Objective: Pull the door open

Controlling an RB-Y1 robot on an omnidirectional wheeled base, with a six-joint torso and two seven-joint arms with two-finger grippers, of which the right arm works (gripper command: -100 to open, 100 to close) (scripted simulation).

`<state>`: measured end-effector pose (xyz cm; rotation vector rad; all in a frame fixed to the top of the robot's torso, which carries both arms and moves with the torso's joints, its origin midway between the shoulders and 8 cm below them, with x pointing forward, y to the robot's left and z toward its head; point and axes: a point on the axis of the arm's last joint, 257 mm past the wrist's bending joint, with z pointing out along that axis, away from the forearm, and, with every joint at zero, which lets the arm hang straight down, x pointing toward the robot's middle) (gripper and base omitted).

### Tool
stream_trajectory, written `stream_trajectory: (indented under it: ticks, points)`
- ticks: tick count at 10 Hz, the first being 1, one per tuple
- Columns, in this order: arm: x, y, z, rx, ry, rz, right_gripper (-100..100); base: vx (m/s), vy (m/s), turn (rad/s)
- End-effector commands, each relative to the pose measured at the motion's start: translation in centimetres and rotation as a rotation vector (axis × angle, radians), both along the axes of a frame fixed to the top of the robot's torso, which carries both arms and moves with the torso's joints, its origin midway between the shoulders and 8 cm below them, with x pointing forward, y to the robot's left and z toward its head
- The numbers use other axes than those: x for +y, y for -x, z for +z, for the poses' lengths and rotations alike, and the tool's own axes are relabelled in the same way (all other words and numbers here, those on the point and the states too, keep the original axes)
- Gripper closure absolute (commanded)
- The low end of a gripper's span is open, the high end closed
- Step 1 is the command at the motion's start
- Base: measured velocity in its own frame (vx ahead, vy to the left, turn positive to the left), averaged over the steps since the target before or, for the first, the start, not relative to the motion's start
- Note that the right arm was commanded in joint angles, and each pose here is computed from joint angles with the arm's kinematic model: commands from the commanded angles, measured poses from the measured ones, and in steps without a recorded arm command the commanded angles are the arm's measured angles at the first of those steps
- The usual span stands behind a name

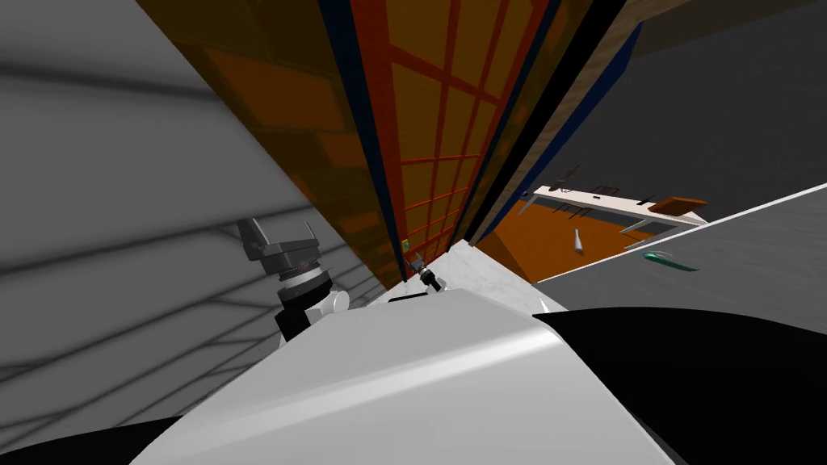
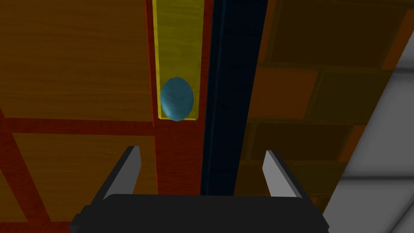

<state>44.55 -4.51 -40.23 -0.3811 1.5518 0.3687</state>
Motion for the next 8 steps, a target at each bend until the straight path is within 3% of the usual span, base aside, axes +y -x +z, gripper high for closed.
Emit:
stream_trajectory:
  ticks: [1,5,7,8]
  points:
    - [0.22,-0.08,0.06,0.001,-0.006,-0.004,-100,0.234,0.064,-0.060]
    - [0.59,-0.21,0.20,0.002,-0.016,-0.011,-100,0.222,0.072,-0.060]
    - [0.62,-0.24,0.25,0.002,-0.016,-0.011,-100,0.107,0.049,-0.027]
    - [0.62,-0.24,0.25,0.002,-0.016,-0.011,100,-0.032,-0.009,0.017]
